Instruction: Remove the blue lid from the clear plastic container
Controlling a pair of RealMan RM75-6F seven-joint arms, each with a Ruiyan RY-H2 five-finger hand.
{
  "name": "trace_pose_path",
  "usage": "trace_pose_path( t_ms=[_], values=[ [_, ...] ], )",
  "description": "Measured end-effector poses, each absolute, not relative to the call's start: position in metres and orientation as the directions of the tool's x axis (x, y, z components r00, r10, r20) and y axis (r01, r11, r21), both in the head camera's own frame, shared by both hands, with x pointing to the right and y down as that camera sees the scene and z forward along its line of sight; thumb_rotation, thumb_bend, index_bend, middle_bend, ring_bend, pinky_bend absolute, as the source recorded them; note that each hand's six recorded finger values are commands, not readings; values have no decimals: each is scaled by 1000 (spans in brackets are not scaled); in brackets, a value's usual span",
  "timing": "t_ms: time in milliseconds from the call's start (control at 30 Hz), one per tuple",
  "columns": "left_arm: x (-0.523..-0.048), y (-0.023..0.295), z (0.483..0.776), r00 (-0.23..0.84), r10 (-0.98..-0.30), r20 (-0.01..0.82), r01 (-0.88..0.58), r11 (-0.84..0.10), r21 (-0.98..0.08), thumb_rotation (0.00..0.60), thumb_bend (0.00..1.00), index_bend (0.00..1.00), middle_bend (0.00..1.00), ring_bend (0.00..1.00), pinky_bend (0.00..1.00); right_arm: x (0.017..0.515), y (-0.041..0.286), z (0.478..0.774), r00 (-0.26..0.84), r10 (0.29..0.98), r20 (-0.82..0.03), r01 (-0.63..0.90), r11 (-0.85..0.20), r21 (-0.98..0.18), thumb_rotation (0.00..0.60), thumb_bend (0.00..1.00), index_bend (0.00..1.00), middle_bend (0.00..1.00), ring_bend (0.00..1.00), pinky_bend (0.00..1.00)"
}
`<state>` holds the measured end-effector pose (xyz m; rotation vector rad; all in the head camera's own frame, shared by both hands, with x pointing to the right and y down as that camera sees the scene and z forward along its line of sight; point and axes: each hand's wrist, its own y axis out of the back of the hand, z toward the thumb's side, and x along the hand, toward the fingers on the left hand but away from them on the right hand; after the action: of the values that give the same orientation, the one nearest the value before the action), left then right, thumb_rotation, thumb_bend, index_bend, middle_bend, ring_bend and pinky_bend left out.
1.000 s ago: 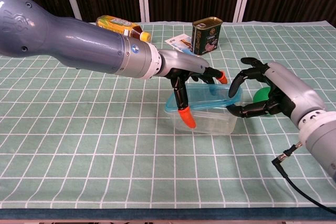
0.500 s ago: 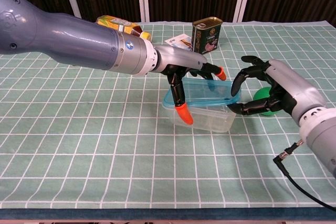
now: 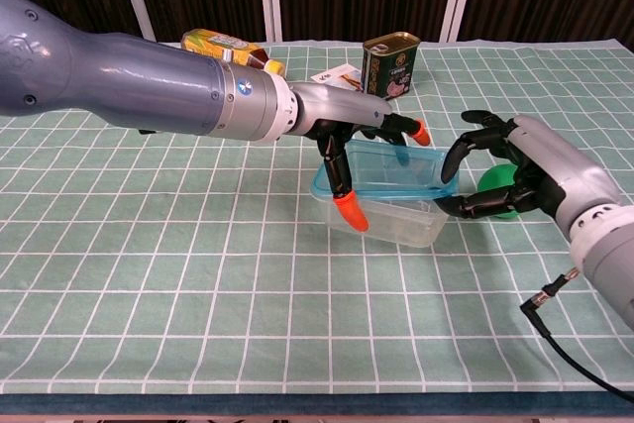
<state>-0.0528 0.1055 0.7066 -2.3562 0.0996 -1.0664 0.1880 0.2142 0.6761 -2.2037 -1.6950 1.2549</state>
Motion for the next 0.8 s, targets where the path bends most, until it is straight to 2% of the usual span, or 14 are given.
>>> trace_pose_path(
  t_ms=[633, 800],
  values=[
    [-53, 106, 708, 673, -288, 681, 197, -818, -540, 600, 0, 0, 0, 0, 0, 193, 219, 684, 47, 826, -562, 739, -408, -536, 600, 738, 698, 60, 0, 0],
    [-56, 108, 710, 668, -281, 689, 222, -809, -545, 600, 0, 0, 0, 0, 0, 195, 221, 687, 14, 801, -598, 785, -379, -490, 600, 736, 698, 64, 0, 0]
  ],
)
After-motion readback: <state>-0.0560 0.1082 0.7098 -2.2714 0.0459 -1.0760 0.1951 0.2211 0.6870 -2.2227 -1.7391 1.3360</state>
